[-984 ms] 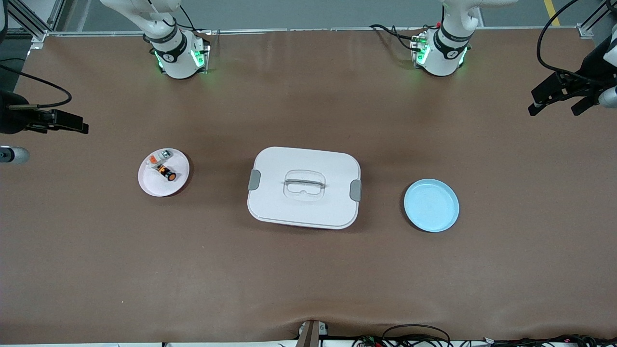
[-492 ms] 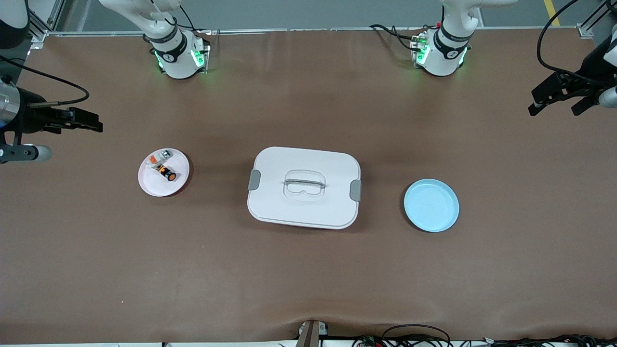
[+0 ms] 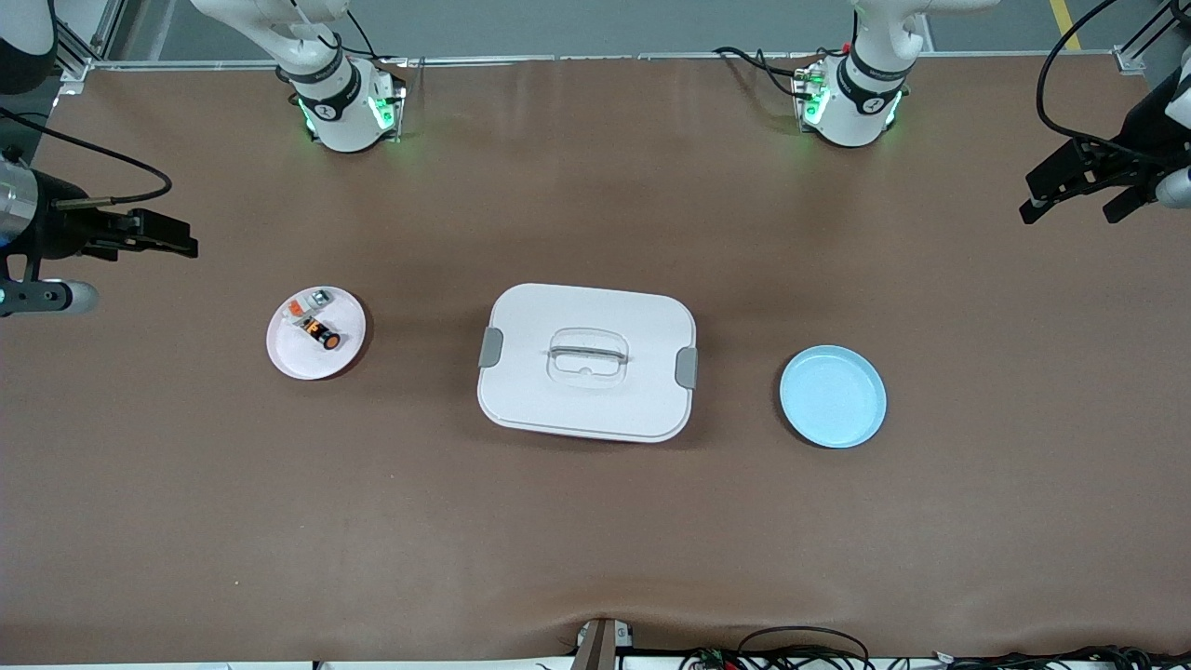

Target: Transfer orange switch to right arm and place

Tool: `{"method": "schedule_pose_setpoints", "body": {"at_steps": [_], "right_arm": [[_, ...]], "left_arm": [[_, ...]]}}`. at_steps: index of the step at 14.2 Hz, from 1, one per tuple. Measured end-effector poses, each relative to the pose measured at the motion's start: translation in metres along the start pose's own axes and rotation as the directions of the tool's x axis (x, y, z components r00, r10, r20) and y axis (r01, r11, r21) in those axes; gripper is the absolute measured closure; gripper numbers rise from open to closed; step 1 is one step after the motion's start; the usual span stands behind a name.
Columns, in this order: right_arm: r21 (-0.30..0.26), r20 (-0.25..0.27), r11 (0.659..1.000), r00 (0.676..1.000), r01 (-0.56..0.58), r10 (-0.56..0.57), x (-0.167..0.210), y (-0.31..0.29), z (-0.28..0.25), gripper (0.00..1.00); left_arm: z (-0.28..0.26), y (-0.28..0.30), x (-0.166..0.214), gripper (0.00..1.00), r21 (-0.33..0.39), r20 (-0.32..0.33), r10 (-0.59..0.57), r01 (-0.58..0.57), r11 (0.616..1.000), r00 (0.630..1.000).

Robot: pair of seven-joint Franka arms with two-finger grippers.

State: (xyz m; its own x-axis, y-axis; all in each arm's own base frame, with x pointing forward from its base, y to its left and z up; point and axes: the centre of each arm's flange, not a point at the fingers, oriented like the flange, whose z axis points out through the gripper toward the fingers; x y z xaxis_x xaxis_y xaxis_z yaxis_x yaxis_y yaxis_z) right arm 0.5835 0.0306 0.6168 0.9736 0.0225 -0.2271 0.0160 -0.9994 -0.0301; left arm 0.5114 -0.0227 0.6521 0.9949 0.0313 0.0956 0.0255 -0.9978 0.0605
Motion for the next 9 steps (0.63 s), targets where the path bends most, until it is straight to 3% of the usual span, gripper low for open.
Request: {"method": "schedule_pose_setpoints", "body": {"at_steps": [9], "right_arm": [[0.015,-0.085,1.000,0.996,-0.003,0.004,-0.015,-0.001,-0.004,0.00]], "left_arm": [[0.000,0.000,0.000,0.00,0.000,0.000,0.000,0.000,1.000,1.000]]}}
